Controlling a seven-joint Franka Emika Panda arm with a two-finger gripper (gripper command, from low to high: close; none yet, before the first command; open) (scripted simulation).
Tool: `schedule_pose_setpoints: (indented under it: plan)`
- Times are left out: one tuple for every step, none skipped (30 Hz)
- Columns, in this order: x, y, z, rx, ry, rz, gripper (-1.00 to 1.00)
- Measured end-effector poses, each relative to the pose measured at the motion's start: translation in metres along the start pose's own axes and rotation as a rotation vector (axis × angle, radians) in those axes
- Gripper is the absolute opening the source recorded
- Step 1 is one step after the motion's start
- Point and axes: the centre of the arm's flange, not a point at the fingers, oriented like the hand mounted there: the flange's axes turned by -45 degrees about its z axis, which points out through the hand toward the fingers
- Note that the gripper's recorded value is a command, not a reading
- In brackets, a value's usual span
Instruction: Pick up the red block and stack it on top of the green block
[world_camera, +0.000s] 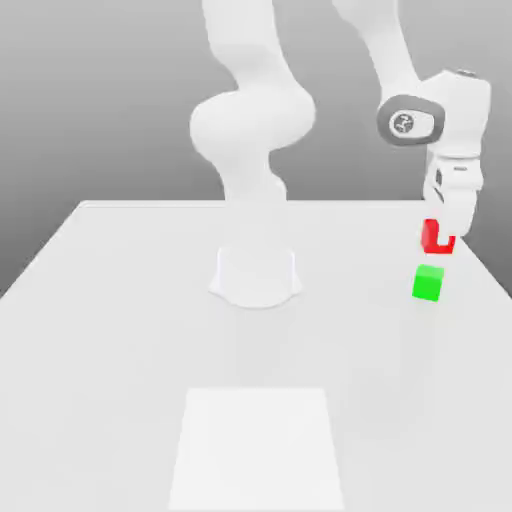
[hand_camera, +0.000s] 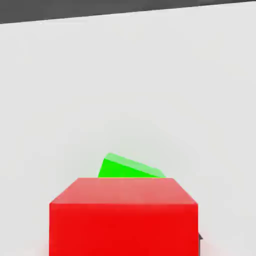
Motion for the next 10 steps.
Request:
schedule_pose_setpoints:
  plan:
    - [0.000, 0.000, 0.004, 0.000, 0.000, 0.000, -1.00]
    - [0.000, 0.000, 0.008, -0.001, 0.000, 0.000, -1.00]
    - [0.000, 0.000, 0.013, -0.001, -0.001, 0.000, -1.00]
    - [0.000, 0.000, 0.017, 0.000, -0.001, 0.000, -1.00]
    - [-0.001, 0.001, 0.021, 0.000, -0.002, 0.004, -1.00]
    - [-0.001, 0.003, 0.026, 0.001, -0.003, 0.009, -1.00]
    - [-0.001, 0.004, 0.030, 0.002, -0.004, 0.014, -1.00]
    - [-0.002, 0.004, 0.035, 0.004, -0.005, 0.016, -1.00]
    - [-0.003, 0.002, 0.038, 0.006, -0.005, 0.011, 1.00]
    - [-0.003, 0.002, 0.038, 0.006, -0.005, 0.011, 1.00]
